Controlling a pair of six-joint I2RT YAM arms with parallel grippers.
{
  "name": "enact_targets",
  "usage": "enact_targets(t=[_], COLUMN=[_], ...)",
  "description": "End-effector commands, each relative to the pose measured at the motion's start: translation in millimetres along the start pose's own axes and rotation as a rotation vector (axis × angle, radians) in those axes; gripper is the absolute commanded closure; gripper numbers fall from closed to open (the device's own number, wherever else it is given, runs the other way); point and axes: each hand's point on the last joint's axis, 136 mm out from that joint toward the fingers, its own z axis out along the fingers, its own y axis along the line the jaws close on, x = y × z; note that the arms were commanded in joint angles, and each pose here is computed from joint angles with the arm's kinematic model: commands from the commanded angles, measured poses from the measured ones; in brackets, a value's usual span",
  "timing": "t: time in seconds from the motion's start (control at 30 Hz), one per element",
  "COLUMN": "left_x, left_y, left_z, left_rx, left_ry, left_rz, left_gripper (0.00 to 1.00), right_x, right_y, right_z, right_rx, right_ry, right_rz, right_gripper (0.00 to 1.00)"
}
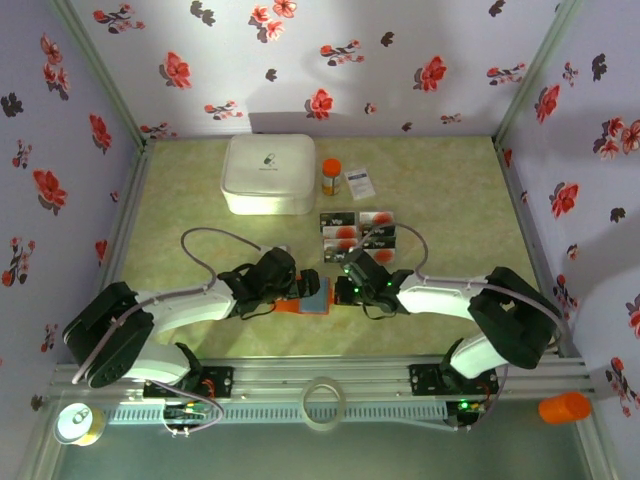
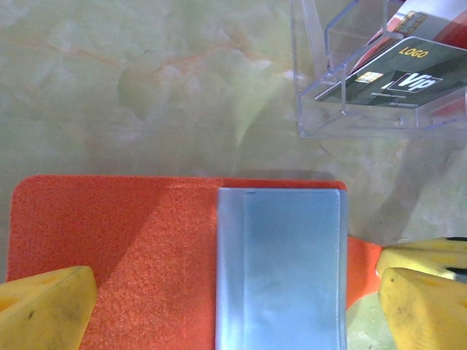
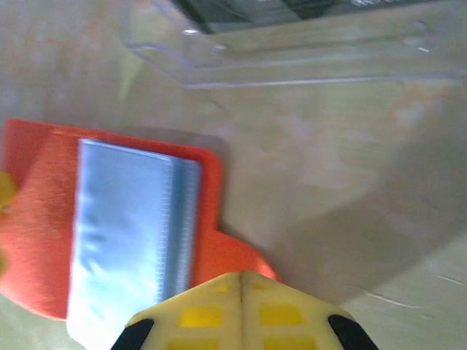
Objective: Put the credit cards into the card holder
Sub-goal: Open the card holder at the bottom-center of the table, then flip over the card slot on the card holder.
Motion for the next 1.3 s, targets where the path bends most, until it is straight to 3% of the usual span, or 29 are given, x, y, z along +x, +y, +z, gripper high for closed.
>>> enact_targets(t=[0.0, 0.57, 1.07, 1.27], left_x=[-7.6, 25.8, 19.3, 19.3], left_y=[-10.3, 29.9, 17.7, 18.6], left_z=[-9.6, 7.2, 3.3, 3.6], left_rx=[0.014, -0.074, -0.075, -0.082], left_ry=[-0.016, 0.052, 0.026, 0.024], left_rz=[0.015, 0.093, 0.145, 0.147], left_gripper=[0.0, 0.0, 0.0, 0.0], right_x=[2.4, 13.2, -22.7, -27.2], right_y=[-15.8, -23.9, 28.9, 39.1], right_z=[4.4, 9.7, -5.8, 4.7], right_rx=[0.038, 0.035, -0.061, -0.069], right_ry=[-0.014, 0.01, -0.016, 0.007], right_rz=[0.038, 0.076, 0.034, 0.019], right_gripper=[1.0, 1.0, 1.0, 1.0])
